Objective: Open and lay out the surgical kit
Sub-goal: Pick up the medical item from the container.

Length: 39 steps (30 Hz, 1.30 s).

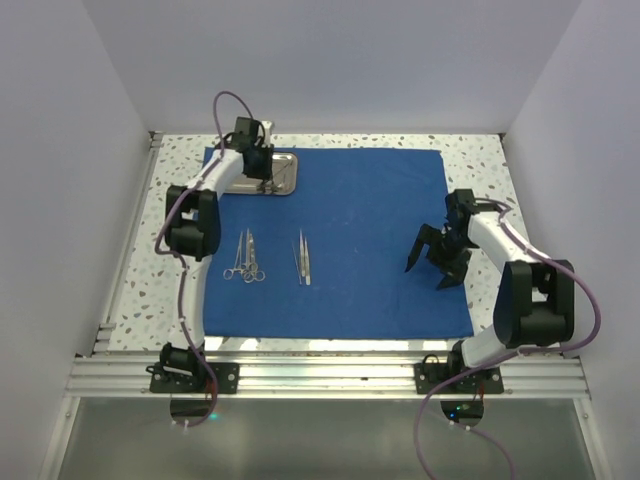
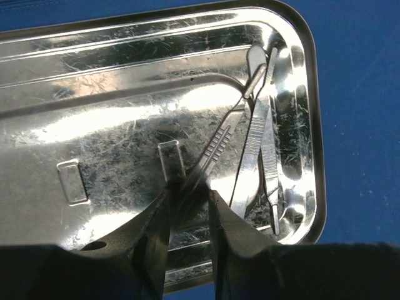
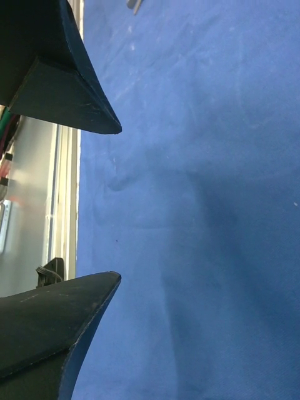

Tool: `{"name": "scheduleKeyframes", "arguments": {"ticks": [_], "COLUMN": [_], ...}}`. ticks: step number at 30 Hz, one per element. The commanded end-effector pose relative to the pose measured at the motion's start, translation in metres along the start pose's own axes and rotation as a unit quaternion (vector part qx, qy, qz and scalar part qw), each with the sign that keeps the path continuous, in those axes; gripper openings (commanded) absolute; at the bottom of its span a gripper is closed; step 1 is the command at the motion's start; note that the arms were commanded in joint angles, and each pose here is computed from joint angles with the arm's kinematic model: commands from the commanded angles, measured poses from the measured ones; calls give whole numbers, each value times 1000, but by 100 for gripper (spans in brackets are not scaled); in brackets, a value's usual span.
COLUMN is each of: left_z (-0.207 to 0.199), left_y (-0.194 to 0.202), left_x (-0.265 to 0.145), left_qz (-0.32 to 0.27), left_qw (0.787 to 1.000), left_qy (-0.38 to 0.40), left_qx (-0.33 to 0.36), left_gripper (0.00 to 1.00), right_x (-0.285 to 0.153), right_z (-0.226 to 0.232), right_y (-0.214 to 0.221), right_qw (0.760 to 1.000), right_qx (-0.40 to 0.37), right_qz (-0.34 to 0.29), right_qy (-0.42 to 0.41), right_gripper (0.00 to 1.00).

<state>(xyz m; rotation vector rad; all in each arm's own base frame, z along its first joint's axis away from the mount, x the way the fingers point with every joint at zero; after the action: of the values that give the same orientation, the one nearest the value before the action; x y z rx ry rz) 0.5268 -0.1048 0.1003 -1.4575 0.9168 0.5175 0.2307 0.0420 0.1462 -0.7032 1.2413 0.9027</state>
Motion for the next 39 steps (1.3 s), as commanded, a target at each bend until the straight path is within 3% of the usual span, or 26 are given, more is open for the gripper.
{"name": "scheduleKeyframes", "arguments": {"ticks": [1, 5, 16, 22, 27, 31, 39], "left_z": [-19, -23, -9, -6, -9, -8, -20], "left_y": [53, 58, 101, 114, 114, 104, 62], "left_x": [6, 2, 5, 10, 18, 20, -10], "left_qz": [131, 136, 240, 270, 261, 259, 178], "left_qw": [991, 990, 966, 956, 961, 963, 983], "left_qy": [11, 19, -96, -115, -94, -71, -39], "left_qx": [8, -10, -3, 1, -5, -8, -32], "left_gripper": [33, 33, 31, 24, 17, 0, 0], "right_x": [-10, -12, -18, -16, -17, -17, -16], "right_z": [4, 1, -5, -6, -6, -6, -6], "right_y": [4, 10, 19, 22, 22, 21, 21], "right_qw": [999, 999, 999, 999, 999, 999, 999], "right_qx": [-1, -8, -20, -19, -19, -19, -16], "right_qz": [-14, -14, -20, -16, -18, -18, -18], "right_qy": [-34, -34, -37, -40, -39, -38, -38], "right_gripper": [95, 96, 96, 96, 96, 96, 96]}}
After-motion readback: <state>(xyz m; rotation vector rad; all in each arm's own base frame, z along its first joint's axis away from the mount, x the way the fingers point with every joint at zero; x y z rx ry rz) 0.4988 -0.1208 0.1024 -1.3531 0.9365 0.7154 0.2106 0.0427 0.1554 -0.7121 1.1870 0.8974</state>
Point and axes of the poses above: each gripper's point midway between its finger pads, its own x axis out along the fingers, its own z axis along the line the jaws close on, y = z × x, the point moved 9 cm from there along -x, back along the fingers, and after that the axes turned 2 degrees about x, right-handed, at the moved point
